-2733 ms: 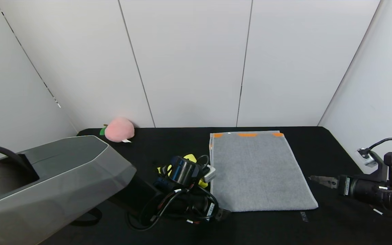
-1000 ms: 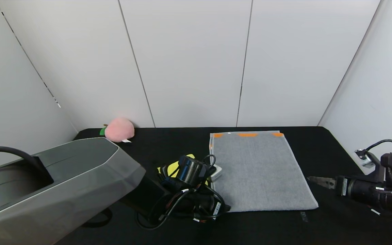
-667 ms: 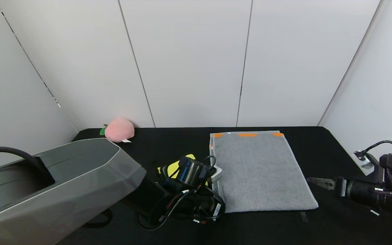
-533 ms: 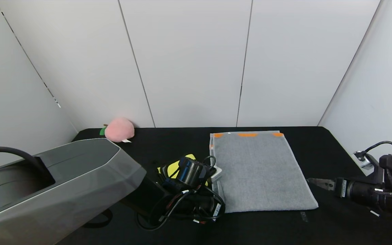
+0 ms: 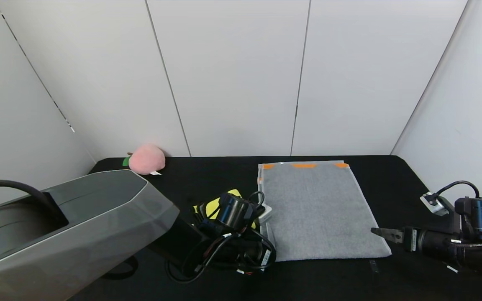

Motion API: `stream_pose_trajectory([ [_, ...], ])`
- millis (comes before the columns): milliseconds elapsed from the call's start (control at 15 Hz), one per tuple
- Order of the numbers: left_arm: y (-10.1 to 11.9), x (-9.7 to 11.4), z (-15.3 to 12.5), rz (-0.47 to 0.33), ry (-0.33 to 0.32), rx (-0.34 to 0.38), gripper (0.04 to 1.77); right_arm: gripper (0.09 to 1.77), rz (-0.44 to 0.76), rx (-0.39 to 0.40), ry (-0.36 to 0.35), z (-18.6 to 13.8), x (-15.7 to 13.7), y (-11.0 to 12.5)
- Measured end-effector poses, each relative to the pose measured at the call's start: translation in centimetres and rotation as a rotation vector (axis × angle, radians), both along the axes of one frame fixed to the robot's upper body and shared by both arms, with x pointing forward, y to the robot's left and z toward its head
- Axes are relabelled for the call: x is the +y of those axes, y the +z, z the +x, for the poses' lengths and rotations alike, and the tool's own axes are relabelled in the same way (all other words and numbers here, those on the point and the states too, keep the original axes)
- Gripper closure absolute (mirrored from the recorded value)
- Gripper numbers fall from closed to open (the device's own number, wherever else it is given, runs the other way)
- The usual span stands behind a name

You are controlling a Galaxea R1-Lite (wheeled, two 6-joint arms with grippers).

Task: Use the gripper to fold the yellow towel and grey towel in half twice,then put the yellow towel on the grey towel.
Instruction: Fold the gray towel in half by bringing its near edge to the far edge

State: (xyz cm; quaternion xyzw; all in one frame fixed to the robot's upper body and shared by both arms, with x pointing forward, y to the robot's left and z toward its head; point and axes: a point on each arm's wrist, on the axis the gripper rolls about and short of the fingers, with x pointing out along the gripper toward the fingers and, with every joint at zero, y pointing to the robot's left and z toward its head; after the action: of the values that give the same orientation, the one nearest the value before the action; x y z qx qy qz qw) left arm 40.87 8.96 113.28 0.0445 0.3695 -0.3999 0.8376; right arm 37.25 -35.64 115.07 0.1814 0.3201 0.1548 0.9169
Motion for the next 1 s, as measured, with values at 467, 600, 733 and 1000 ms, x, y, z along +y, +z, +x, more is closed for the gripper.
stream_pose_trajectory([
  [467, 0.0, 0.0, 0.1, 0.0, 0.003, -0.001, 1.71, 0.15, 0.003, 0.013, 0.027, -0.3, 0.9, -1.9],
  [600, 0.0, 0.1, 0.1, 0.0, 0.003, 0.0, 1.71, 0.15, 0.006, 0.025, 0.031, -0.4, 1.0, -2.2],
  [733, 0.0, 0.1, 0.0, 0.0, 0.003, 0.0, 1.71, 0.15, 0.006, 0.031, 0.032, -0.4, 1.0, -2.3],
  [1000, 0.0, 0.0, 0.0, 0.001, 0.003, 0.0, 1.71, 0.15, 0.007, 0.037, 0.042, -0.6, 1.2, -2.4],
])
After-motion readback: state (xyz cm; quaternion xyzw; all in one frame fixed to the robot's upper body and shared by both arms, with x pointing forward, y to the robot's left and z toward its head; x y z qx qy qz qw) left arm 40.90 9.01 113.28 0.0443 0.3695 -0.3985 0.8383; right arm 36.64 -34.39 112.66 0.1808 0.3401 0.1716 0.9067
